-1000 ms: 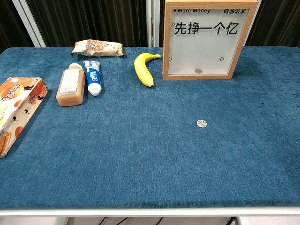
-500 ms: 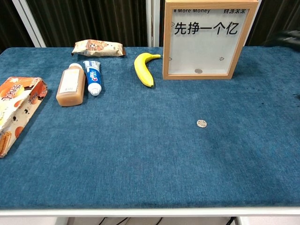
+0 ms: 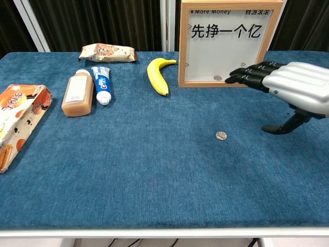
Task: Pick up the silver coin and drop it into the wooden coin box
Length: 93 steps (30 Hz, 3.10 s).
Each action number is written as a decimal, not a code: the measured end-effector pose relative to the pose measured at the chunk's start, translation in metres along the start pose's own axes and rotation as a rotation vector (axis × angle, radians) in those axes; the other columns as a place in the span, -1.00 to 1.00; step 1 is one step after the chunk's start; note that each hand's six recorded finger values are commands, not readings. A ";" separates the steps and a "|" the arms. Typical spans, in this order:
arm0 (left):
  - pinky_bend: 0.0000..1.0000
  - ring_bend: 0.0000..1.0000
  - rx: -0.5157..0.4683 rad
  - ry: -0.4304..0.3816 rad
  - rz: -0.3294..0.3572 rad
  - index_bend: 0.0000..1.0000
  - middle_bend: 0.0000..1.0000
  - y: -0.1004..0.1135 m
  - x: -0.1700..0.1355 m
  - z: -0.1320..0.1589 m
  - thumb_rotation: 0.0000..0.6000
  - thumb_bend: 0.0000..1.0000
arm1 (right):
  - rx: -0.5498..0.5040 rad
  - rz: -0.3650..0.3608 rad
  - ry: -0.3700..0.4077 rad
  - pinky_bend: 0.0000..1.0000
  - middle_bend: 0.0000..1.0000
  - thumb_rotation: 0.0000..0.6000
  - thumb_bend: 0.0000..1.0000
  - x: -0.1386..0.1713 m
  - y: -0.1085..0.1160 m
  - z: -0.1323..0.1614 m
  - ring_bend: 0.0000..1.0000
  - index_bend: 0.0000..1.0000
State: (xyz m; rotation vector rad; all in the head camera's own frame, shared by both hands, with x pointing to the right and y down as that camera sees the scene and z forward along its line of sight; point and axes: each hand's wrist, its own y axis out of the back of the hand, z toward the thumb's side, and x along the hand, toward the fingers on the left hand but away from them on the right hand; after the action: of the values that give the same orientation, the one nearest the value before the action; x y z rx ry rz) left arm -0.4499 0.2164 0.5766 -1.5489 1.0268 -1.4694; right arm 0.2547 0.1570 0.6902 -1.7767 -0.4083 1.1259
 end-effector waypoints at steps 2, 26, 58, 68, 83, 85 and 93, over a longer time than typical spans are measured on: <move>-1.00 -1.00 0.005 -0.001 -0.009 -0.96 -1.00 -0.001 -0.001 0.000 1.00 -0.77 | -0.009 0.009 0.000 -1.00 -1.00 1.00 -0.56 -0.003 -0.005 0.003 -1.00 -0.72; -1.00 -1.00 0.009 0.013 -0.013 -0.95 -1.00 0.000 -0.003 -0.009 1.00 -0.75 | -0.052 0.037 0.000 -1.00 -0.99 1.00 -0.42 -0.024 -0.038 0.017 -1.00 -0.28; -1.00 -1.00 -0.001 0.038 -0.012 -0.95 -1.00 -0.002 -0.007 -0.020 1.00 -0.75 | -0.116 0.041 0.002 -1.00 -0.97 1.00 -0.32 -0.037 -0.057 0.021 -1.00 -0.21; -1.00 -1.00 0.003 0.042 -0.009 -0.95 -1.00 -0.002 -0.008 -0.020 1.00 -0.75 | -0.111 0.044 0.003 -1.00 -0.97 1.00 -0.32 -0.039 -0.058 0.022 -1.00 -0.21; -1.00 -1.00 -0.002 0.052 -0.010 -0.95 -1.00 -0.003 -0.008 -0.025 1.00 -0.75 | -0.098 0.048 0.000 -1.00 -0.96 1.00 -0.29 -0.042 -0.062 0.024 -1.00 -0.18; -1.00 -1.00 -0.003 0.052 -0.009 -0.95 -1.00 -0.003 -0.008 -0.025 1.00 -0.75 | -0.097 0.045 -0.002 -1.00 -0.96 1.00 -0.29 -0.042 -0.062 0.024 -1.00 -0.15; -1.00 -1.00 -0.008 0.055 -0.009 -0.95 -1.00 -0.005 -0.007 -0.029 1.00 -0.75 | -0.096 0.037 -0.011 -1.00 -0.95 1.00 -0.28 -0.045 -0.064 0.024 -1.00 -0.05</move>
State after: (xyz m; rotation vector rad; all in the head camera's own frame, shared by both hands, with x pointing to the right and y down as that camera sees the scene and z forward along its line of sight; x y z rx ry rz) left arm -0.4783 0.2246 0.5797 -1.5283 1.0601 -1.5235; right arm 0.2241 0.1703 0.7648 -1.8686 -0.4447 1.1594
